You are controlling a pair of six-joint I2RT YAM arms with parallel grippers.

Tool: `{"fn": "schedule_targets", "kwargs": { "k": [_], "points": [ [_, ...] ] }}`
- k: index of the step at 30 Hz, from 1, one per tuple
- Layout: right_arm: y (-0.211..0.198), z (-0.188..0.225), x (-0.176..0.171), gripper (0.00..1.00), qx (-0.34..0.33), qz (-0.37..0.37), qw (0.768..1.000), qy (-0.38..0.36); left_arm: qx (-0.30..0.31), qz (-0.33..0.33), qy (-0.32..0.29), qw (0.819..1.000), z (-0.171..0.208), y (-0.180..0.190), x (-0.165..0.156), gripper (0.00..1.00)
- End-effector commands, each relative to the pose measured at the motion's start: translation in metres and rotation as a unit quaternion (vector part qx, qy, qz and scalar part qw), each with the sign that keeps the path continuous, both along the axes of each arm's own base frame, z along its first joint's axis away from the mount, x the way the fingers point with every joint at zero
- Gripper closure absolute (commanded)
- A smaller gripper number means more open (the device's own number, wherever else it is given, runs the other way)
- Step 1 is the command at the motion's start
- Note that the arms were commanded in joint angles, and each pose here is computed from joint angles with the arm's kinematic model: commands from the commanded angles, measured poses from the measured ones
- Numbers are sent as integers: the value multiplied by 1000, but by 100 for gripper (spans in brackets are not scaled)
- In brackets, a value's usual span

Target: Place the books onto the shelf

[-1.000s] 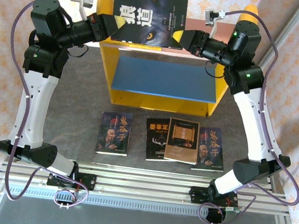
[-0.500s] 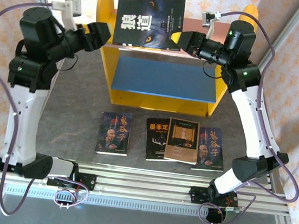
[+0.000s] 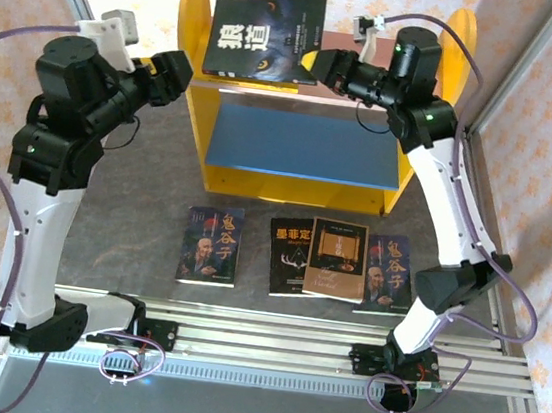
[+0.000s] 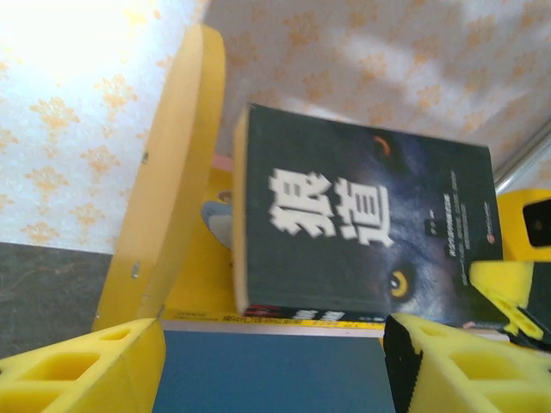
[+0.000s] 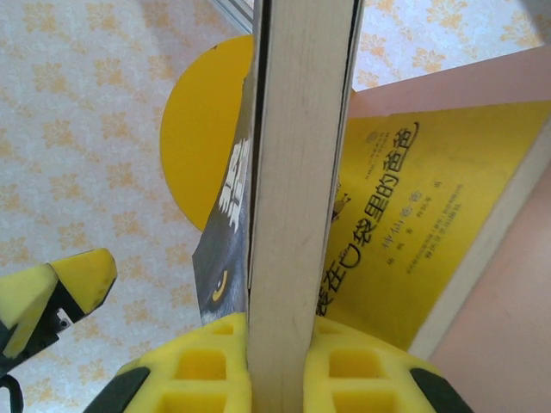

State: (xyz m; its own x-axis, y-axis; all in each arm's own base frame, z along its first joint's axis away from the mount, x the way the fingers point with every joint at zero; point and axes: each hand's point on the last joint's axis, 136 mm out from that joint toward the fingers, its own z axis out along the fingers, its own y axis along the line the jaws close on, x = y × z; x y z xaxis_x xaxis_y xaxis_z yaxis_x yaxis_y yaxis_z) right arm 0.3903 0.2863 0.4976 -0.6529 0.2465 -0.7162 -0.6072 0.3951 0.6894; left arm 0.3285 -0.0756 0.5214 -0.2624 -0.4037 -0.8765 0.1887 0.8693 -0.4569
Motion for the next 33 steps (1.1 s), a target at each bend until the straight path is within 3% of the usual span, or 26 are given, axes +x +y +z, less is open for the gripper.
{"fn": "schedule_targets", "kwargs": {
  "k": [1, 25, 30, 33],
  "points": [
    [5, 38, -10, 100, 13, 1, 998, -66, 26, 12, -6, 1000, 3, -4, -1, 32],
    [26, 18, 18, 100, -3, -1, 999, -48, 87, -51, 26, 995, -14, -68, 30, 32],
    [26, 14, 20, 90, -12, -5, 999, -46, 92, -54, 25, 994, -13, -74, 33, 32],
    [25, 12, 22, 78, -17, -7, 999, -45, 93, -52, 23, 994, -12, -75, 34, 32]
  ]
}}
